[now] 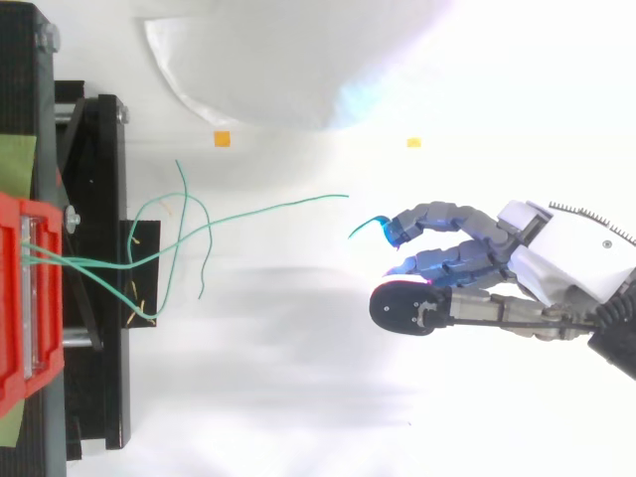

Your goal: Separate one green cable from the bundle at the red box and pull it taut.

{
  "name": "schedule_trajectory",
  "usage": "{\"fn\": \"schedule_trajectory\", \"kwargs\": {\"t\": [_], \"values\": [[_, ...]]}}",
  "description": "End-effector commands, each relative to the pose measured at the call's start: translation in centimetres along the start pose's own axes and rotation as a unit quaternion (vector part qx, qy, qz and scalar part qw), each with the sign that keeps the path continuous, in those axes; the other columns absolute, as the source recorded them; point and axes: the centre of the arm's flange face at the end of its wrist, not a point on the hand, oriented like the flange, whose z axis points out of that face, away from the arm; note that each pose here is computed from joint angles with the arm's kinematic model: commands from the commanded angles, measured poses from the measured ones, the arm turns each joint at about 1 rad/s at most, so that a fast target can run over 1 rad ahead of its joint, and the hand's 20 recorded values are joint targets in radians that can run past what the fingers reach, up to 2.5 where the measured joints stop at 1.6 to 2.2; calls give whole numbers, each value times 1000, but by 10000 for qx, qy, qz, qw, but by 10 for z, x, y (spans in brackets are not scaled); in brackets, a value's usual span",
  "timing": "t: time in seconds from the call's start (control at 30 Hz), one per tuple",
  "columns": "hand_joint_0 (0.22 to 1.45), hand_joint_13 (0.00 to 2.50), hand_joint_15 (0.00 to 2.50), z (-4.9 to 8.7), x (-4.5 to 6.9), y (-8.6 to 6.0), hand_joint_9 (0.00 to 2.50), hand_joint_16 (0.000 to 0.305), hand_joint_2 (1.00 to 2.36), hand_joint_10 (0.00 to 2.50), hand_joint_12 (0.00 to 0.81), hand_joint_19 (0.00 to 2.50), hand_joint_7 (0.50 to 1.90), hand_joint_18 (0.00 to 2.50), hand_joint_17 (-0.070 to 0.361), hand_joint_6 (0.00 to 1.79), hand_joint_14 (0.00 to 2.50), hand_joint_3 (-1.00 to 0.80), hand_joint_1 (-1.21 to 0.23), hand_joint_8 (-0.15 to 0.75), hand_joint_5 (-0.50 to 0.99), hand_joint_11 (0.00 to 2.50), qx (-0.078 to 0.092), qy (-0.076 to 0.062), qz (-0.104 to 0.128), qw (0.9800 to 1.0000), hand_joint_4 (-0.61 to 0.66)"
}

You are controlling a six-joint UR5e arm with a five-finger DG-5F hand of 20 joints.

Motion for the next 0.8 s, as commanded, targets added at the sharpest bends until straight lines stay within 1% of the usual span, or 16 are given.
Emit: {"fn": "schedule_trajectory", "kwargs": {"t": [0.0,0.5,0.67,0.77], "values": [[556,897,528,0,0,0,799,32,1000,13,362,674,674,317,73,502,13,-500,-653,162,-200,581,36,24,-12,10000,120],[560,894,544,0,0,0,787,32,1000,13,361,676,672,308,72,501,15,-500,-650,160,-201,571,31,18,-12,10000,122],[560,895,542,0,-5,-7,786,32,1000,15,357,675,675,305,71,501,13,-500,-650,160,-201,577,99,-32,-112,9999,122],[559,891,538,1,-6,-10,787,32,1000,13,354,676,676,306,72,501,13,-500,-651,160,-201,577,107,-39,-108,9999,122]]}}
